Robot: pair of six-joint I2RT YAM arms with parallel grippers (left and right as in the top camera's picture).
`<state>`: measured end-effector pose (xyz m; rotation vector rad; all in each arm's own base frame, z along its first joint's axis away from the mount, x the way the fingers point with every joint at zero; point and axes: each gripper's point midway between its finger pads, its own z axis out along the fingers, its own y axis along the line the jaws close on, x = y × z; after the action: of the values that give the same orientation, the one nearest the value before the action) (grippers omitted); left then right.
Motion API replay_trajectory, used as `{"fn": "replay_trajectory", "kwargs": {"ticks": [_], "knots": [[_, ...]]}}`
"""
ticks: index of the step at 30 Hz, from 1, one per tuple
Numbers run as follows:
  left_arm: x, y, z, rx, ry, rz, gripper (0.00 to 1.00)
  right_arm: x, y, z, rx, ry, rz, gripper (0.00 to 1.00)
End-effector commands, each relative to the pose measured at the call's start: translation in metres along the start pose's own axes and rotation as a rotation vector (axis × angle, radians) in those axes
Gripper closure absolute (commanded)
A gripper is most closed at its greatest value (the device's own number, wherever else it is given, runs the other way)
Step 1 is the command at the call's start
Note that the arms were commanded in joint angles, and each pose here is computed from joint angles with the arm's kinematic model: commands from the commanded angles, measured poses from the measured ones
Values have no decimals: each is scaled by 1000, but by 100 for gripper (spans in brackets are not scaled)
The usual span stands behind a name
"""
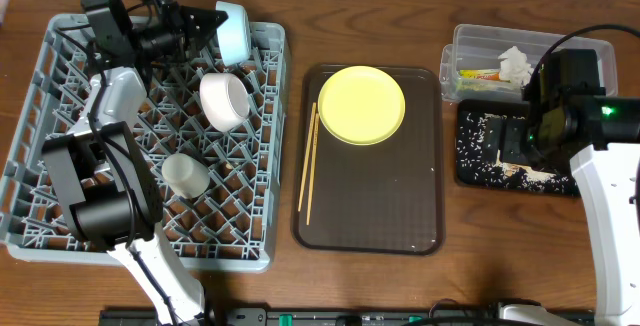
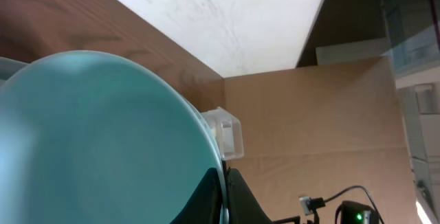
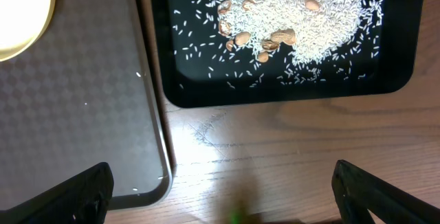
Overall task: Sort waste into correct bins and load items into the dishwasher
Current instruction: 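Carry the blue bowl to the rack's back edge and set it down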
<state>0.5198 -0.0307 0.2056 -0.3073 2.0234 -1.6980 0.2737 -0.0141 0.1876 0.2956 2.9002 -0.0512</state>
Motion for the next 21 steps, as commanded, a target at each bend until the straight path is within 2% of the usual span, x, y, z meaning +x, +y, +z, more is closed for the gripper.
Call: {"fn": "replay_trajectory", "kwargs": {"ticks": [1,8,16,21], "knots": [[8,2,1,27,44,-21,94,-2,-2,-2,9,-9,3,1],[6,5,2,13,29,-28,94,-2,-2,-2,10,-6,2,1],[3,28,1,-79,-29,-146,94,-2,-2,-2,9,-7,2,1],[-1,34,0,-106,-59,-150,94,-2,-2,-2,10,-7,2,0]]}}
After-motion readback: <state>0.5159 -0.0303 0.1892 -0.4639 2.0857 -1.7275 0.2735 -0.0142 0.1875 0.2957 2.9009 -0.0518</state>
